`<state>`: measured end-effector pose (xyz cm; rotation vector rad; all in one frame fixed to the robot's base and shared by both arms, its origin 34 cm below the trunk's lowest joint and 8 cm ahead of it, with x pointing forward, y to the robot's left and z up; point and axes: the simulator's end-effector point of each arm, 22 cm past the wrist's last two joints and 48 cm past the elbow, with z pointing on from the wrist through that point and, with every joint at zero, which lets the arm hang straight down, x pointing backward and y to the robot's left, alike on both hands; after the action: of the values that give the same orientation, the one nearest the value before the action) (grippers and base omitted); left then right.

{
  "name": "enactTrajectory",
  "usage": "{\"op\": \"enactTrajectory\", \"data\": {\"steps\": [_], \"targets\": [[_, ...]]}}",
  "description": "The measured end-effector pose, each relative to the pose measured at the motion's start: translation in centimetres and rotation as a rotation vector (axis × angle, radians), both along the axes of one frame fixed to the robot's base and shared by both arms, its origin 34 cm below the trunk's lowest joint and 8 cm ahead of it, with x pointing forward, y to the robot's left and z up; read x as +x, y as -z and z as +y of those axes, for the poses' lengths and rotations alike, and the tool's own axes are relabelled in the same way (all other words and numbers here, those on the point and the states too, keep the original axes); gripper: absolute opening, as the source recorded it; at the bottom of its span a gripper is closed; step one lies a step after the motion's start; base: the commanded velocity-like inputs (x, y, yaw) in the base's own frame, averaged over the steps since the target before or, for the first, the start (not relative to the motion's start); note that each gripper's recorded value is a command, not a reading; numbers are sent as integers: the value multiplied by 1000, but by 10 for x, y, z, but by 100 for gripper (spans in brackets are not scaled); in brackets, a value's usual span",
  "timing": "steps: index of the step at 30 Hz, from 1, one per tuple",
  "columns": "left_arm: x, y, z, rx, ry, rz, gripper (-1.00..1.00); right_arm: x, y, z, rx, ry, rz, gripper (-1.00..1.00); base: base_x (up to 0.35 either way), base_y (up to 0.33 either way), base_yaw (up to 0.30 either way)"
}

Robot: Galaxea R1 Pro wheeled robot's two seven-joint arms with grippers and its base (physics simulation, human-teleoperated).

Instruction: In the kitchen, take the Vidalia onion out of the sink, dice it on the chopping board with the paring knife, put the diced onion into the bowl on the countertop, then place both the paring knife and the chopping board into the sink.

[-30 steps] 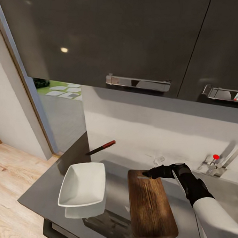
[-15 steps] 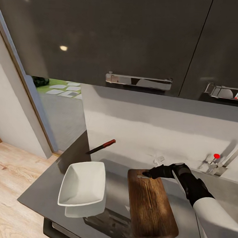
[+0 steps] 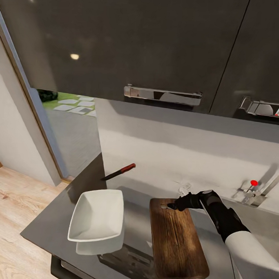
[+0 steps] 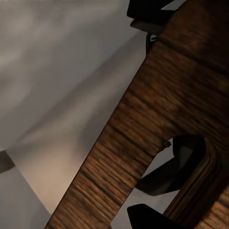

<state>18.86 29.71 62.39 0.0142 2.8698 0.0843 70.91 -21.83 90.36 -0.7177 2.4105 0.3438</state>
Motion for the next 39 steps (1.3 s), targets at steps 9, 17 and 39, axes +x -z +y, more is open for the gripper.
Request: {"op": "enactTrajectory", "data": {"steps": [9,17,39], "targets": [[0,0,0,-1,0,0,100,0,0,-1,-1,1,0,100,0,0,0],[0,0,-1,-1,0,-1,100,0,0,-2,-2,0,1,100,0,0,0],[1,0,-6,-8,1,-1,100,0,0,-2,-4,0,0,100,0,0,0]]}}
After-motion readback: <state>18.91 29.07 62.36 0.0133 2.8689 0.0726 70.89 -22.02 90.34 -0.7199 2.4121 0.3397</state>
